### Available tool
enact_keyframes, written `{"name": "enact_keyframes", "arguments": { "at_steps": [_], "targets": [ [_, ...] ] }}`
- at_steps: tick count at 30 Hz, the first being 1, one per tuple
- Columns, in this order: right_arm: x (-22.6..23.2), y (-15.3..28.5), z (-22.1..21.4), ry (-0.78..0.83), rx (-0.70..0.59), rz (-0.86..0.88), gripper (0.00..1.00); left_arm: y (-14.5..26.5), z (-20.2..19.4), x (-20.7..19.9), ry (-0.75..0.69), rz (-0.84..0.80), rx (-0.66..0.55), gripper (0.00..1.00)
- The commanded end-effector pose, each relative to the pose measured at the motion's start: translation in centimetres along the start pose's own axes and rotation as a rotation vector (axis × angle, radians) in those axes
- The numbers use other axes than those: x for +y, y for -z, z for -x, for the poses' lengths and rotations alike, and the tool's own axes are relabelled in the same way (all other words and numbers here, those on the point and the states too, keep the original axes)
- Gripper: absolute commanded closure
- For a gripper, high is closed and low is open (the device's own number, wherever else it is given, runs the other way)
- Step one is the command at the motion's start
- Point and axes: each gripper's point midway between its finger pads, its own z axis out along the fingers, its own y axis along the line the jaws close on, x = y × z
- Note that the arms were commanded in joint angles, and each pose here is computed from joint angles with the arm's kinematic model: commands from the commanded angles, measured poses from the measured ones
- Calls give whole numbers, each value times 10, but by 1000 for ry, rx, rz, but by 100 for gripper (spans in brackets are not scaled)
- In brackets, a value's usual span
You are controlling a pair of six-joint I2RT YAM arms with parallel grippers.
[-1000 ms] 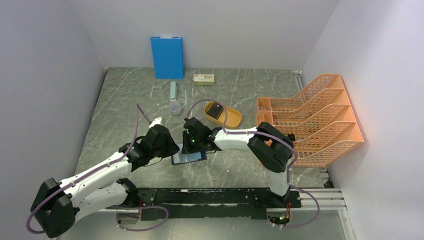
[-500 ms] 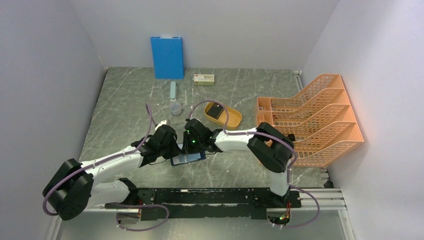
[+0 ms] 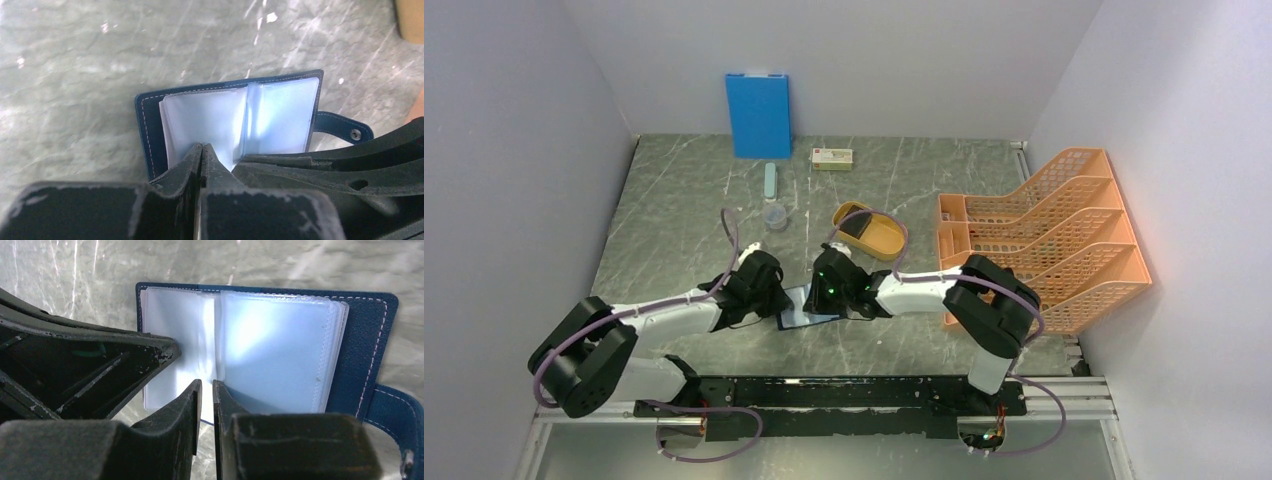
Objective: Put the credit cards into the card holder
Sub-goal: Open the card holder at the center of the board.
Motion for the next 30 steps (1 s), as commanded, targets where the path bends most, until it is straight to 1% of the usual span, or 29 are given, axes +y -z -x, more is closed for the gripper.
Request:
{"name": "enact_keyframes", "arguments": {
  "at_steps": [1,8,12,17,23,30],
  "targets": [
    [-45,7,-5,-52,-14,-131,81,-14,-22,49,-44,159,62,95],
    [-64,25,2,-111,-76,-148,80,-27,-7,26,-82,126,46,95],
    [-72,31,7,-128,-80,-141,79,-25,-6,20,-108,107,54,95],
    [-74,36,14,-135,-97,-133,78,-14,-11,23,-119,113,85,95],
    [-72,36,16,-140,-101,-126,78,0,-8,12,-132,55,85,93],
    [-70,39,16,-146,-104,-115,78,-3,-18,17,-150,52,125,92]
  ]
}}
